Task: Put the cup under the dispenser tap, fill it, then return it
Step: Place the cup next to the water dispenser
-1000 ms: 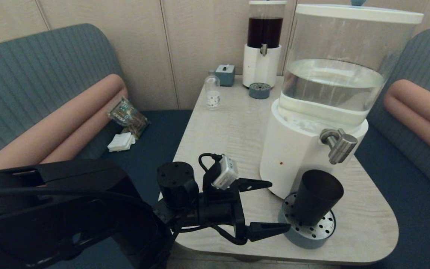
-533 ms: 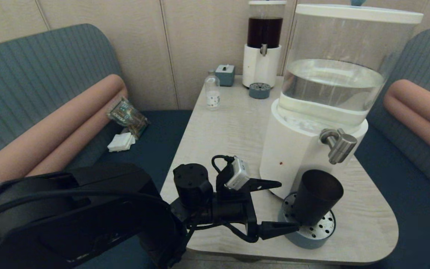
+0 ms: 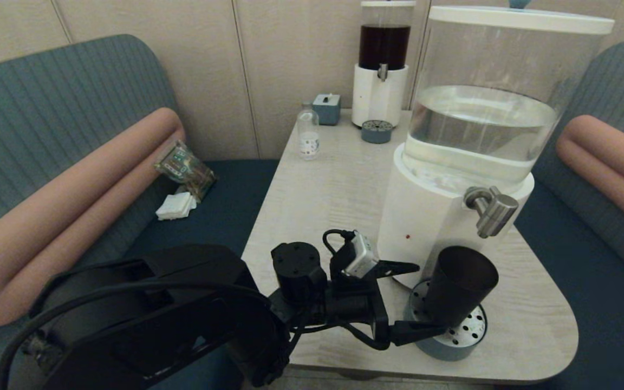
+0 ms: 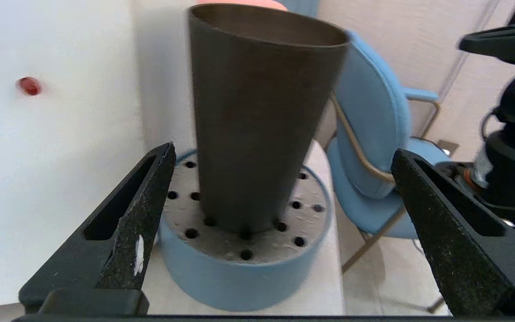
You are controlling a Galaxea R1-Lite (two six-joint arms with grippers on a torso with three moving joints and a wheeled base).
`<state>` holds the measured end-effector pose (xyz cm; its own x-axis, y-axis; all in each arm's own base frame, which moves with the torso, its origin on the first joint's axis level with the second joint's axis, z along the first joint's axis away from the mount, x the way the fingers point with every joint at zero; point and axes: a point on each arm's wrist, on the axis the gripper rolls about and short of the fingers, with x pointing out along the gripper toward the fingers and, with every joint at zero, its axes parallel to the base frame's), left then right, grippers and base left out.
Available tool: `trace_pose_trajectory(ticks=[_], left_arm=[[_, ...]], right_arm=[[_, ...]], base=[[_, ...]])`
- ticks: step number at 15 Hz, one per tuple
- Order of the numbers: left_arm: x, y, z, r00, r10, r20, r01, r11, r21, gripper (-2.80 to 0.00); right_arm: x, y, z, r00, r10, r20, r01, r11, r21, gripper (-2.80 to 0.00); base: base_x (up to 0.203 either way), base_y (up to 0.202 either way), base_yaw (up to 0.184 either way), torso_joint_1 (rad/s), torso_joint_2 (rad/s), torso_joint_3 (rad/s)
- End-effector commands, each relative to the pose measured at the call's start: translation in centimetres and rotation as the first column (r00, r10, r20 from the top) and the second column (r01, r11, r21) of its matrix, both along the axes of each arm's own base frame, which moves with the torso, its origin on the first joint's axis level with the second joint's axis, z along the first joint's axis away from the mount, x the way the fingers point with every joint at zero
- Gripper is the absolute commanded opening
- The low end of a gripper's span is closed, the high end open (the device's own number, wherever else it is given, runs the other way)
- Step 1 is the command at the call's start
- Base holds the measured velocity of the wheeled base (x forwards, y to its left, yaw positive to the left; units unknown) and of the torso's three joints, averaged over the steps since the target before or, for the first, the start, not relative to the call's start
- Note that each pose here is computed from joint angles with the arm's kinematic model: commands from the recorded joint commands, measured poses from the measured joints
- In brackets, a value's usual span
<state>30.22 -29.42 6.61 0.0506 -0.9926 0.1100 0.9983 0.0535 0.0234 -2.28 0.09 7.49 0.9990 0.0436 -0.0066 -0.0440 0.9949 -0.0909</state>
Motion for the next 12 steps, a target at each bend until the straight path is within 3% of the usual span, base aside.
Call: trace_pose_trajectory(ticks=[1, 12], left_arm=[[0.4, -0.4, -0.4, 1.000, -0.002, 0.008, 0.002, 1.000, -0.010, 0.00], [1.8, -1.7, -1.1, 0.998, 0.055, 0.023, -0.054, 0.998, -0.043, 0.00]], right_arm=[[0.0, 0.0, 0.0, 1.000, 0.001, 0.000, -0.001, 1.000, -0.001, -2.80], [0.0, 0.0, 0.0, 1.000, 0.001, 0.000, -0.001, 1.000, -0.001, -2.80]], base=[[0.000, 0.000, 0.000, 0.000, 0.00, 0.000], [0.000, 0.000, 0.000, 0.000, 0.00, 0.000]])
